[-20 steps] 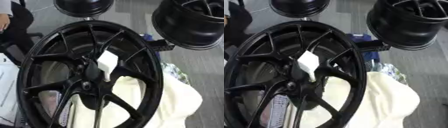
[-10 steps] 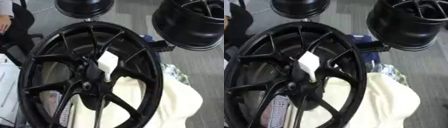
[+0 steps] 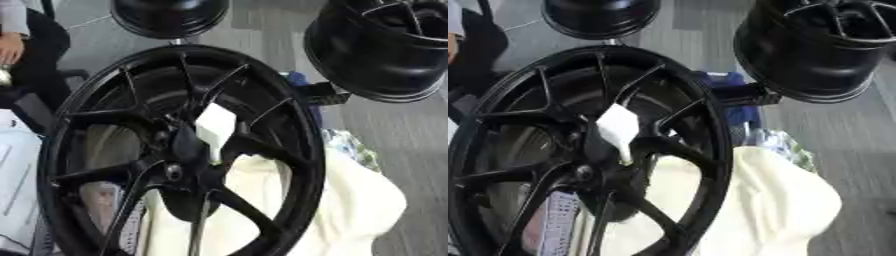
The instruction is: Pull the pin out of the wheel hub.
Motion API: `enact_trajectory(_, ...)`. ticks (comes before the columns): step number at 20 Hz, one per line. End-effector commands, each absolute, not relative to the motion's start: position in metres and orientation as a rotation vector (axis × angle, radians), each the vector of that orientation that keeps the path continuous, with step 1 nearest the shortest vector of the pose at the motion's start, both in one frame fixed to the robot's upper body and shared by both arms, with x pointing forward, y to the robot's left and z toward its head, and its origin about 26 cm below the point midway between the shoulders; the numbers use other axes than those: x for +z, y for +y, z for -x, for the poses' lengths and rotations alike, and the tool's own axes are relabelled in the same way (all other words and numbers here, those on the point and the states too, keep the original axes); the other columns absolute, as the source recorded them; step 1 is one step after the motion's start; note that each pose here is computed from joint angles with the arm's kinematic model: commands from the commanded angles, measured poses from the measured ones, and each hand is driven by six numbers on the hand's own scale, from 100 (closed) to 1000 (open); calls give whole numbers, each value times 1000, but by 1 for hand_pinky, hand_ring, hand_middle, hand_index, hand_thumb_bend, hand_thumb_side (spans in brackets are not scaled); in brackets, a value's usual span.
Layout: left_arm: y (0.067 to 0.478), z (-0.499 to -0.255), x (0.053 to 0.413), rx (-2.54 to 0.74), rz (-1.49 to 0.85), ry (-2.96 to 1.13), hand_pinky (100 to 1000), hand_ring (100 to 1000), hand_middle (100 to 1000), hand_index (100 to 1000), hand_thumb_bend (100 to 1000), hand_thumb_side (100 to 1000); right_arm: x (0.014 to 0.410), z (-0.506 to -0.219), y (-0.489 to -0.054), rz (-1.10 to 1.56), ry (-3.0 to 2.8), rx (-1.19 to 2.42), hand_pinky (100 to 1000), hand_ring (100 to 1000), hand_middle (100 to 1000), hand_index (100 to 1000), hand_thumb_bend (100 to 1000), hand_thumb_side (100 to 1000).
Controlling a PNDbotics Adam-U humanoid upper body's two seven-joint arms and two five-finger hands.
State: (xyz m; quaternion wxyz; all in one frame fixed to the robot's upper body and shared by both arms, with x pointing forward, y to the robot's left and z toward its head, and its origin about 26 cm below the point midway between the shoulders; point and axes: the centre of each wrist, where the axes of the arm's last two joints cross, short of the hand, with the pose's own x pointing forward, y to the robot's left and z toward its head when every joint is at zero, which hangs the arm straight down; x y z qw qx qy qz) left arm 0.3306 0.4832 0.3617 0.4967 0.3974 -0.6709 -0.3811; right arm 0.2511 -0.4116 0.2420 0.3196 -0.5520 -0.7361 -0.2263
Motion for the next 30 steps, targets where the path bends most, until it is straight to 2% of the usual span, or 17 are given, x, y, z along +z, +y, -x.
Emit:
enact_trajectory(1,482,-322,382,-936,-1027,-1654,881,869,804,892,303,100,256,-248,-412,1574,-1874,-667,467,626,680,842,306,305)
enact_trajectory(4,481,-322,383,-914,-1028,-1669,869,854,780,874,235,100,256,-247,-412,1576,-1873,-670,466,626,680,842,311,304)
enact_trajectory(5,481,-323,383,-901,-1023,-1677,853,834,753,852,122,135,256,-247,-412,1575,-1872,-670,466,626,680,841,312,304)
enact_trajectory(6,482,-323,383,-873,-1016,-1694,836,811,718,822,100,357,256,-247,-412,1575,-1872,-669,466,626,679,841,311,304)
enact_trajectory(7,482,-323,384,-843,-1009,-1714,828,799,697,803,100,436,256,-247,-412,1575,-1872,-668,467,626,679,841,310,305)
enact_trajectory(8,482,-323,384,-814,-1002,-1738,823,789,680,797,100,462,256,-247,-412,1576,-1873,-667,467,626,679,841,310,304)
enact_trajectory(13,476,-323,384,-754,-955,-1826,811,764,646,790,100,466,258,-248,-411,1584,-1876,-658,469,627,680,840,314,301)
enact_trajectory(15,472,-322,386,-743,-943,-1851,805,753,632,784,100,501,258,-248,-411,1587,-1875,-652,467,627,680,840,317,303)
enact_trajectory(16,470,-322,387,-734,-937,-1867,802,748,625,781,100,476,259,-248,-411,1588,-1874,-649,467,628,680,840,317,300)
enact_trajectory(23,454,-318,389,-740,-895,-1939,797,739,613,776,100,470,260,-248,-410,1593,-1867,-631,467,627,680,839,321,299)
enact_trajectory(30,401,-303,398,-973,-822,-2044,800,743,619,781,100,415,260,-249,-409,1593,-1867,-619,466,627,680,839,323,297)
